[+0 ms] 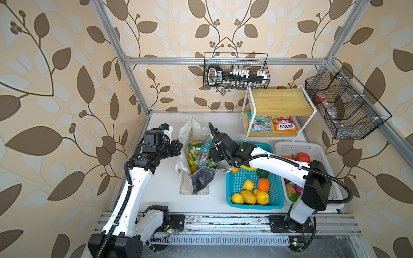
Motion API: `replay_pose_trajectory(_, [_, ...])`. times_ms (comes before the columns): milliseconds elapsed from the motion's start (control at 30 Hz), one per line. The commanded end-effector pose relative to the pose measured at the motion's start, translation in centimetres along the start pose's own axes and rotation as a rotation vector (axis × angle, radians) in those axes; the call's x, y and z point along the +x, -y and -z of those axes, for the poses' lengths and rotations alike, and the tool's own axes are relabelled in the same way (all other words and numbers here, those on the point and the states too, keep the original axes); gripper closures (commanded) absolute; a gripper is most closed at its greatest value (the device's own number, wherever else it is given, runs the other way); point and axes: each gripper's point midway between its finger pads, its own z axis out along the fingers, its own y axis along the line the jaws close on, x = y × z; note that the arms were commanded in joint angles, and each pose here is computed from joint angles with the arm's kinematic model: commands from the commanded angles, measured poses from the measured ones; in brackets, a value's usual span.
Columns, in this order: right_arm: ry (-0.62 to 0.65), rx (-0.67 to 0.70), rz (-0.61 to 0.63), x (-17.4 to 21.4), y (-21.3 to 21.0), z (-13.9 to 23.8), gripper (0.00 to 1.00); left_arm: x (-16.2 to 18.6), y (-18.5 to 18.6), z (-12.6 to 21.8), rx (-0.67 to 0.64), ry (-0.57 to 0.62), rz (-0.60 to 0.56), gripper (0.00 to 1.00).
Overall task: Place the food into the grocery bag and tie it
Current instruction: 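Raise the right gripper out of the tote bag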
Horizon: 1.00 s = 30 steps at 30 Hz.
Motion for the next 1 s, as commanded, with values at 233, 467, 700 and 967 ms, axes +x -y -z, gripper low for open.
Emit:
replay_pose_trajectory(233, [0.155, 0.024, -0.032, -2.1, 1.8, 5.5, 0.0, -1.2, 0.9, 0.8, 0.031, 0.043, -0.016, 1.0])
replay_pose_trajectory(467, [0.286, -0.059, -0.037, -3.5, 2.0, 9.3, 0.0, -1.1, 0.7, 0.7, 0.028, 0.039, -0.014, 1.0])
replay_pose_trajectory(700, [0.329, -0.115, -0.157, -3.2, 5.9, 12.0, 0.0, -1.2, 0.7, 0.9, 0.024, 0.048, -0.019, 1.0])
replay_pose_trajectory(967, [0.349, 0.064, -0.212, -0.5, 12.4, 14.7, 0.0, -1.3, 0.5, 1.1, 0.008, 0.058, -0.024, 1.0])
